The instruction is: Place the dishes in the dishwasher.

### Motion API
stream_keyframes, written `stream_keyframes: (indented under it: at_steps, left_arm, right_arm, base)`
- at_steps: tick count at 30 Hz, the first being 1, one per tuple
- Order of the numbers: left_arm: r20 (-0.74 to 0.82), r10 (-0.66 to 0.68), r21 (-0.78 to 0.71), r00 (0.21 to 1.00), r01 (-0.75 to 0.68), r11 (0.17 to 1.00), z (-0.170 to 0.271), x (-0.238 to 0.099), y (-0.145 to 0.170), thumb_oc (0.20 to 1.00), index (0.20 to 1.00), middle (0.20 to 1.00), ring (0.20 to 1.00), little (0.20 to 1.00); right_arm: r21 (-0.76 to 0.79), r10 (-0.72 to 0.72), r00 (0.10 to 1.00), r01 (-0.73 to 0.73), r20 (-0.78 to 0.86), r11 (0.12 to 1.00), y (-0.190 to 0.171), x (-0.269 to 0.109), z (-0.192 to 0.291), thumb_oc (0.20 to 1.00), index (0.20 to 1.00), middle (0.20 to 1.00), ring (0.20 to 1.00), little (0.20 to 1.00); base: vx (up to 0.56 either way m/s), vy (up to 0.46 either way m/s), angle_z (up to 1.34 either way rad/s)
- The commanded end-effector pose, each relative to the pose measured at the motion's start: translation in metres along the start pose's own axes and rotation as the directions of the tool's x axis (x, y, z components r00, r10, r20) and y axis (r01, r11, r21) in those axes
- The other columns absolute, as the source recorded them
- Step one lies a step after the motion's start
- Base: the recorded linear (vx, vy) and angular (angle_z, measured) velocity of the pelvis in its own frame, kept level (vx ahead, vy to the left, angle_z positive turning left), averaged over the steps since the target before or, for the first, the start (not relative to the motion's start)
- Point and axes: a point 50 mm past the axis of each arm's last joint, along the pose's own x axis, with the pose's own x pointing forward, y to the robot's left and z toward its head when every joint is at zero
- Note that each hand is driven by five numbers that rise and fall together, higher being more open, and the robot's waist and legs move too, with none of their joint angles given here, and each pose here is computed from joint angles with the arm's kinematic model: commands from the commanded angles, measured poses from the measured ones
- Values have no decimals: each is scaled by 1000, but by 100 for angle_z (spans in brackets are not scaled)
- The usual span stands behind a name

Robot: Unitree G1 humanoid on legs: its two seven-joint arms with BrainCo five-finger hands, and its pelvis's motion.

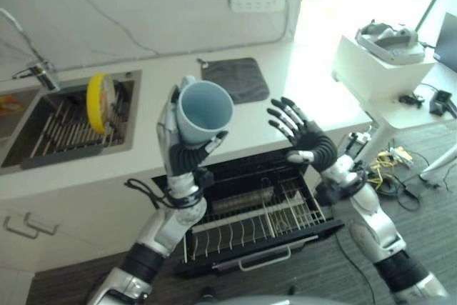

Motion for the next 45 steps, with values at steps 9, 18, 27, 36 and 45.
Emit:
stream_keyframes:
  at_steps: [9, 18, 27, 36, 45]
  left_arm:
    - [150, -2, -14, 989, 4, 1000, 8, 7, -24, 200, 200, 200, 200, 200]
    - [123, -53, -51, 991, 59, 997, 13, 11, -38, 200, 200, 200, 200, 200]
    - [-26, -111, -117, 994, 107, 987, 8, 9, -44, 200, 200, 200, 200, 200]
    - [-203, -220, -226, 954, 173, 959, -1, -14, -48, 200, 200, 200, 200, 200]
    - [-113, -222, -192, 969, 198, 961, 7, -14, -52, 200, 200, 200, 200, 200]
  right_arm:
    - [27, 94, 993, -95, 66, 995, 19, 50, 14, 1000, 1000, 1000, 1000, 1000]
    - [8, 144, 989, -145, 40, 989, 31, 70, 16, 1000, 1000, 1000, 1000, 1000]
    - [21, 195, 981, -195, 15, 981, 39, 76, 12, 1000, 1000, 1000, 1000, 1000]
    - [74, 233, 973, -233, 9, 970, 44, 77, 15, 1000, 1000, 1000, 1000, 1000]
    - [68, 220, 975, -219, -8, 973, 47, 77, 10, 1000, 1000, 1000, 1000, 1000]
  base:
    - [45, -29, 18]
    - [25, -2, 10]
    - [0, 0, 0]
    - [0, 0, 0]
    - [0, 0, 0]
